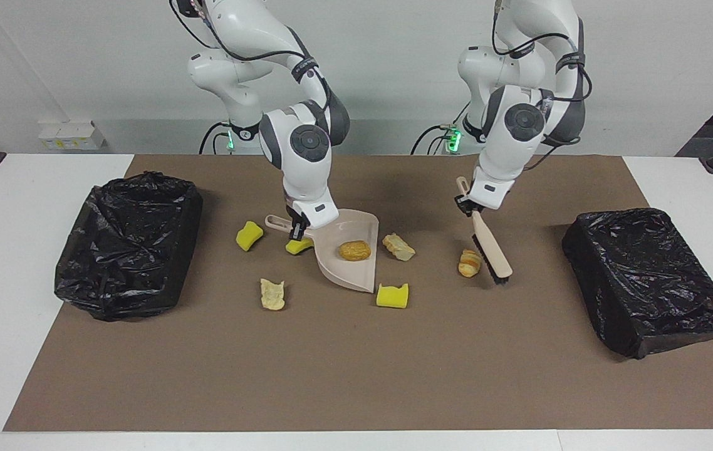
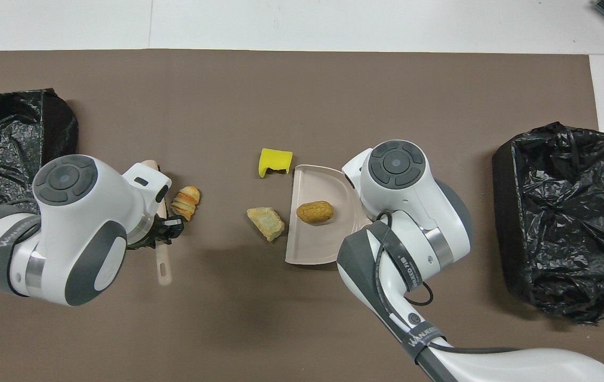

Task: Sweep and dump trash in bin
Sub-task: 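Sweep more bread pieces toward the dustpan with the left gripper's brush, then sweep the yellow sponge and bread into the dustpan with the left gripper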

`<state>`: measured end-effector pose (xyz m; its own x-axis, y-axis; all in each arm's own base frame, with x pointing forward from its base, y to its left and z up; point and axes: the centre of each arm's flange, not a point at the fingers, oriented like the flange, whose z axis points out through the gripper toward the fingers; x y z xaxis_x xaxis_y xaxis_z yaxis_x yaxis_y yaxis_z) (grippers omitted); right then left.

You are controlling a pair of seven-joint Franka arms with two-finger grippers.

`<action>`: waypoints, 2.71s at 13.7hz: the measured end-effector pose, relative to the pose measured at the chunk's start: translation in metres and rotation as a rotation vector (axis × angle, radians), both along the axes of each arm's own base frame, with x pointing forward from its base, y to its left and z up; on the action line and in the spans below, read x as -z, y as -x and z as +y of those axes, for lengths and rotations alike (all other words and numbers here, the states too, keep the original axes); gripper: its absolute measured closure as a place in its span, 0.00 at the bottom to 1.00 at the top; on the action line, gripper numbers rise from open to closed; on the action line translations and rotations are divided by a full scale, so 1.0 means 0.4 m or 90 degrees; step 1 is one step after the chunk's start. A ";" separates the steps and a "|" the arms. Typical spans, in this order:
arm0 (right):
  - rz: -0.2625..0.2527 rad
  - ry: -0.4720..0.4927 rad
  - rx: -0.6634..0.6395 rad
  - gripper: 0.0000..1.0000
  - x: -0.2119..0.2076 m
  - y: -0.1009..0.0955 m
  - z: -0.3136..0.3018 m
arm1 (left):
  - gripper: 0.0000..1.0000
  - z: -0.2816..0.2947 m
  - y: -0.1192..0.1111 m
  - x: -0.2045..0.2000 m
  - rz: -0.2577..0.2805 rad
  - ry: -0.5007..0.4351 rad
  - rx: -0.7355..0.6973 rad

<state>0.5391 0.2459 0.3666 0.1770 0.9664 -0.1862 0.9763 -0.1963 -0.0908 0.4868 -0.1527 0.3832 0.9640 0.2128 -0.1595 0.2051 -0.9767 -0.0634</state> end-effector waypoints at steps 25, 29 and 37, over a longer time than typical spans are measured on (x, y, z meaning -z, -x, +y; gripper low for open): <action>0.001 0.001 0.002 0.67 0.003 0.002 -0.001 | 0.74 -0.599 0.153 -0.078 -0.063 0.159 0.221; 0.001 0.001 0.002 0.67 0.003 0.002 -0.001 | 0.74 -0.439 0.013 -0.135 -0.060 0.150 0.333; 0.001 0.001 0.002 0.67 0.003 0.002 -0.001 | 0.74 -0.242 -0.287 0.021 -0.064 0.088 0.408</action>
<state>0.5384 0.2457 0.3654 0.1796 0.9657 -0.1874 0.9755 -0.1994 -0.0929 0.6015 -0.2495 0.3749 0.9047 -0.4234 -0.0469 -0.4205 -0.9053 0.0607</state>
